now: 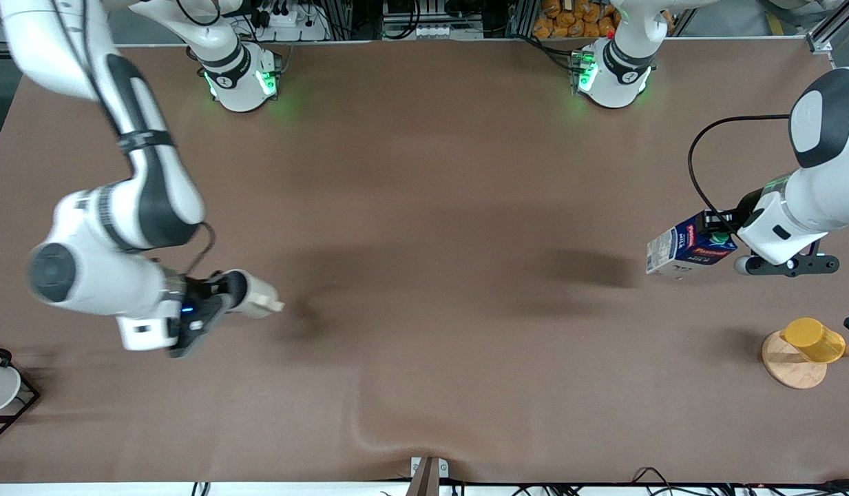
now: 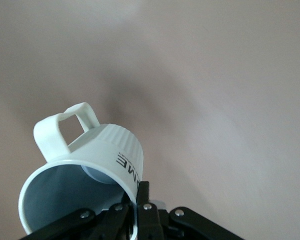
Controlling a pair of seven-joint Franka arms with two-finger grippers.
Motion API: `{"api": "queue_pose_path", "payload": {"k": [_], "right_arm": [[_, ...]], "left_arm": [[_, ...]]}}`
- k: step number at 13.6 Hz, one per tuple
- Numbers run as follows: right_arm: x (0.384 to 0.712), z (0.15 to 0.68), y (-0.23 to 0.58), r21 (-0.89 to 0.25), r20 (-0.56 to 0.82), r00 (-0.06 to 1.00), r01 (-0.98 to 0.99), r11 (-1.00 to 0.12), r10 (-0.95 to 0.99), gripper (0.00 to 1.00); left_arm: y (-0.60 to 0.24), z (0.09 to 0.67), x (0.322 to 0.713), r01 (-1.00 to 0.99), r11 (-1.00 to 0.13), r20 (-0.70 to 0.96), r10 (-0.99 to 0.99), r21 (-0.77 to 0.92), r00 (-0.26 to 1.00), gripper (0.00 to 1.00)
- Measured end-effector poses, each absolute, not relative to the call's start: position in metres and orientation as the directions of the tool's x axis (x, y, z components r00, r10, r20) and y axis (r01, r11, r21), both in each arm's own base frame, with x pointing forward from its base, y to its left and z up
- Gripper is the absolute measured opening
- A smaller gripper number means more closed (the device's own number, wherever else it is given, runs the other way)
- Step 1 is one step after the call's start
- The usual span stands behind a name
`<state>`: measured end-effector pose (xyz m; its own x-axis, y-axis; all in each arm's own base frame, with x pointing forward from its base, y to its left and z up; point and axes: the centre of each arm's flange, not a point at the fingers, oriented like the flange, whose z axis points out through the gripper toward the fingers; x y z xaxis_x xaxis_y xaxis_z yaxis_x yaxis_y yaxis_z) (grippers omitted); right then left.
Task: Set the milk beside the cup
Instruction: 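Carry the mug to table center with the right gripper while the left lifts milk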
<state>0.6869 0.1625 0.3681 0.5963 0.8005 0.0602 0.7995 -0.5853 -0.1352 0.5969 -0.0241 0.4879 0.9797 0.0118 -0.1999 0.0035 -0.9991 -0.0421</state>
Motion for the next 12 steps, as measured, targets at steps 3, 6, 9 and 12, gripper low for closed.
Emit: {"api": "queue_pose_path", "payload": {"k": [3, 6, 9, 12], "right_arm": [[0.67, 0.358, 0.259, -0.118, 0.083, 0.542, 0.838, -0.532, 0.836, 0.04], [0.648, 0.331, 0.347, -0.082, 0.135, 0.469, 0.883, -0.462, 0.873, 0.04], [0.634, 0.306, 0.389, -0.074, 0.146, 0.424, 0.906, -0.417, 0.894, 0.04], [0.617, 0.297, 0.434, -0.017, 0.199, 0.36, 0.931, -0.364, 0.912, 0.04]], "left_arm": [[-0.021, 0.498, 0.59, 0.01, -0.999, -0.212, 0.019, -0.046, 0.977, 0.42], [-0.019, 0.507, 0.586, 0.014, -0.999, -0.21, 0.023, -0.048, 0.978, 0.42], [-0.018, 0.509, 0.585, 0.014, -0.999, -0.208, 0.024, -0.048, 0.978, 0.42], [-0.018, 0.509, 0.584, 0.015, -0.999, -0.212, 0.025, -0.049, 0.977, 0.42]]}}
